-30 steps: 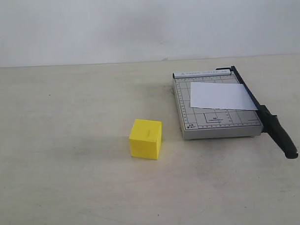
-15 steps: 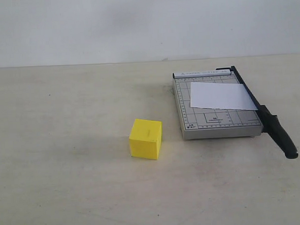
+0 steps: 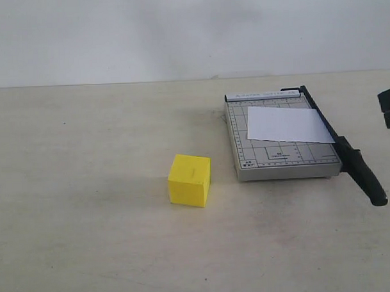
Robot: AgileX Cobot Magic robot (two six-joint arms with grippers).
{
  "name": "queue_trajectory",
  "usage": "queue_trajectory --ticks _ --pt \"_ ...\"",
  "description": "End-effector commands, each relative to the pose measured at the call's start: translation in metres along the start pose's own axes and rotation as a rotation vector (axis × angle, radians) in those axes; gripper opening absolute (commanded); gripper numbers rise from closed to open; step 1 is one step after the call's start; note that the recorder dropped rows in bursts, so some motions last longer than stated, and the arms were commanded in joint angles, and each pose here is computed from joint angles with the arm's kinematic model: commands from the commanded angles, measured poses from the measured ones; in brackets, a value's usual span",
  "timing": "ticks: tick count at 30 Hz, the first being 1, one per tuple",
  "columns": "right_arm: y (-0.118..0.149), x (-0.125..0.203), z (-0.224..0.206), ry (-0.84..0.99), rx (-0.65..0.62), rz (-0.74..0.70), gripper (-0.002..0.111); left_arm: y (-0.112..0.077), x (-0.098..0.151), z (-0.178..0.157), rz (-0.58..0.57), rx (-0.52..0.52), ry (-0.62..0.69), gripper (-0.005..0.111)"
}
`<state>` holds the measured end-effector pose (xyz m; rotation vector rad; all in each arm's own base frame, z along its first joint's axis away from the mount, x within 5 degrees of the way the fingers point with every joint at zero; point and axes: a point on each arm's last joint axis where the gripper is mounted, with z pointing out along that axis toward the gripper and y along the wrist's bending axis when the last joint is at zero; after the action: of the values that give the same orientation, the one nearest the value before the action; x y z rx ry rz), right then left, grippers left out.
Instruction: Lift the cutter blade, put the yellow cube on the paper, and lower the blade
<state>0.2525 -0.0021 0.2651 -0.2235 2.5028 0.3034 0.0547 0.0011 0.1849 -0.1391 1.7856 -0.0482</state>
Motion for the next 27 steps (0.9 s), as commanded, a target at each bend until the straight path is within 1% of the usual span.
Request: queue_trajectory --ticks 1,3,5,7,9,11,12,13,17,19,20,23,24,25,26,27 --pt "-0.005 -0.001 0.01 0.081 -0.006 -0.01 -0.001 0.0 -0.002 -0.001 0.0 -0.003 -0.02 0.005" --pt "-0.007 -0.001 0.013 0.091 0.001 -0.017 0.0 0.0 -0.002 -0.001 0.0 -0.003 -0.02 0.005" --pt "-0.008 0.0 0.014 0.1 0.01 -0.027 0.005 0.0 -0.002 -0.001 0.0 -0.003 -0.02 0.005" --pt "-0.01 0.001 0.014 0.113 0.024 -0.049 0.017 0.0 -0.002 -0.001 0.0 -0.003 -0.02 0.005" --pt "-0.01 0.001 0.014 0.119 0.03 -0.058 0.035 0.0 -0.002 -0.001 0.0 -0.003 -0.02 0.005" --pt "-0.01 0.001 0.014 0.117 0.03 -0.057 0.05 0.0 -0.002 -0.001 0.0 -0.003 -0.02 0.005" --pt "-0.011 0.001 0.014 0.115 0.031 -0.057 0.056 0.0 -0.002 -0.001 0.0 -0.003 -0.02 0.005" --pt "-0.011 0.001 0.014 0.11 0.034 -0.057 0.059 0.0 -0.002 -0.001 0.0 -0.003 -0.02 0.005" --pt "-0.017 -0.002 0.025 0.098 0.056 -0.076 0.061 0.0 -0.002 -0.001 0.0 -0.003 -0.02 0.005" --pt "-0.024 -0.006 0.036 0.062 0.092 -0.069 0.061 0.0 -0.002 -0.001 0.0 -0.003 -0.02 0.005" --pt "-0.028 -0.008 0.043 0.032 0.107 -0.038 0.061 0.0 -0.002 -0.001 0.0 -0.003 -0.02 0.005" --pt "-0.031 -0.015 0.056 -0.049 0.091 0.191 0.061 0.0 -0.002 -0.001 0.0 -0.003 -0.02 0.005" --pt "-0.032 -0.015 0.058 -0.048 0.082 0.18 0.061 0.0 -0.002 -0.001 0.0 -0.003 -0.02 0.005" --pt "-0.03 -0.015 0.06 -0.016 0.058 0.075 0.061 0.0 -0.002 -0.001 0.0 -0.003 -0.02 0.005" --pt "-0.029 -0.015 0.059 -0.012 0.054 0.052 0.061 0.0 -0.002 -0.001 0.0 -0.003 -0.02 0.005" --pt "-0.028 -0.016 0.055 -0.034 0.057 0.06 0.061 0.0 -0.002 -0.001 0.0 -0.003 -0.02 0.005"
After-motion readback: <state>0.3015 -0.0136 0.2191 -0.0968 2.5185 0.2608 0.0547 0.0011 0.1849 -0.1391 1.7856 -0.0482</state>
